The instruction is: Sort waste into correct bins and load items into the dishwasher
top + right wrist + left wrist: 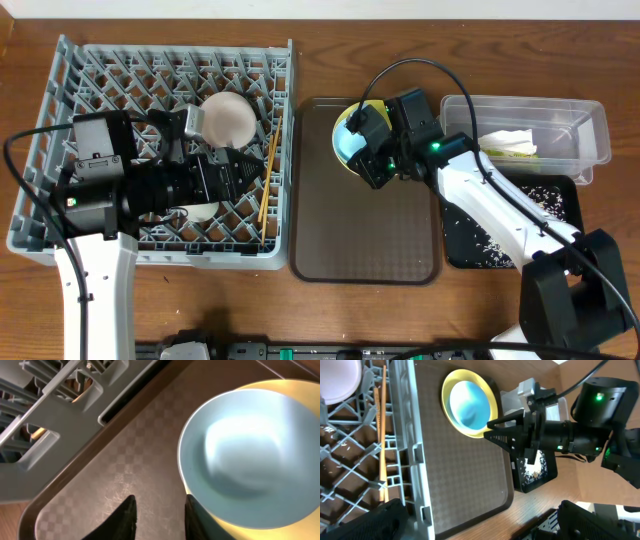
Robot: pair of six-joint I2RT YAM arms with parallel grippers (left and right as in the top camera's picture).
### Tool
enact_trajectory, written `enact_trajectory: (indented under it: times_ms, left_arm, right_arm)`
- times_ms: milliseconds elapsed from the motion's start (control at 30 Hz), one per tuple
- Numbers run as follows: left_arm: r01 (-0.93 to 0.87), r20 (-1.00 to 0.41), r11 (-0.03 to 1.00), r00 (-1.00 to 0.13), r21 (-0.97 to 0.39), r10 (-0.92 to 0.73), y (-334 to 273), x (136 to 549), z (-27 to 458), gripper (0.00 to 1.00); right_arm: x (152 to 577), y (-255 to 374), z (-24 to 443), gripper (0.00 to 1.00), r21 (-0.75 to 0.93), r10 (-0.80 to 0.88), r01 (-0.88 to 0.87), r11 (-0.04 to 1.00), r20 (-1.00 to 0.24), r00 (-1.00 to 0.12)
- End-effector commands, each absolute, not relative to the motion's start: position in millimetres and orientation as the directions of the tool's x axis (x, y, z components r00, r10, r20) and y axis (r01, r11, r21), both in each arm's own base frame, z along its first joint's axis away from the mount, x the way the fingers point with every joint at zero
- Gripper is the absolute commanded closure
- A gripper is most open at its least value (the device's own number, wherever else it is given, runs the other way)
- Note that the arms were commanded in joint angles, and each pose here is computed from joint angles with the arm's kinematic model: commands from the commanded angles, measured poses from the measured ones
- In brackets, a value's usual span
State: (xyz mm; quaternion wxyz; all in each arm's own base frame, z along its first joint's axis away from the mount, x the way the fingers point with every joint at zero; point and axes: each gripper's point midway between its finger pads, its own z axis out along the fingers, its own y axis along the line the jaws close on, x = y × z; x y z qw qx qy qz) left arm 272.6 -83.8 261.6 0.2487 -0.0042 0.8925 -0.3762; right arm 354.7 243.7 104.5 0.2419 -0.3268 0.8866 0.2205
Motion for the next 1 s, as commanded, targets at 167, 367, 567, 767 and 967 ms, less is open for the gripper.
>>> enact_trajectory:
  times_ms: [167, 367, 567, 767, 967]
  left_arm:
    - [0.169, -0.446, 0.731, -0.872, -0.661, -0.202, -81.8, 275.7, 264.5, 0.01]
    - [0.169, -0.445, 0.731, -0.872, -0.662, -0.202, -81.8, 275.6, 264.4, 0.01]
    - [0.149, -0.445, 0.755, -0.872, -0.638, -0.204, -76.8, 276.7, 260.0, 0.01]
    - [0.136, -0.442, 0.767, -0.873, -0.627, -0.206, -74.2, 276.8, 257.2, 0.01]
    - [0.116, -0.444, 0.792, -0.871, -0.6, -0.209, -68.5, 278.2, 253.1, 0.01]
  right_arm:
    - [420.0, 193.7, 140.7, 0.43, 0.081, -0.343, -0.514, 0.854, -0.654, -0.674]
    - [433.7, 178.6, 92.5, 0.46, 0.036, -0.339, -0.44, 0.897, -0.584, -0.738]
    - [442.3, 176.5, 41.4, 0.69, 0.053, -0.325, -0.413, 0.909, -0.527, -0.785]
    - [452.5, 178.7, 69.8, 0.99, 0.049, -0.309, -0.413, 0.909, -0.584, -0.751]
    - [442.1, 192.1, 211.2, 0.99, 0.066, -0.242, -0.472, 0.879, -0.791, -0.562]
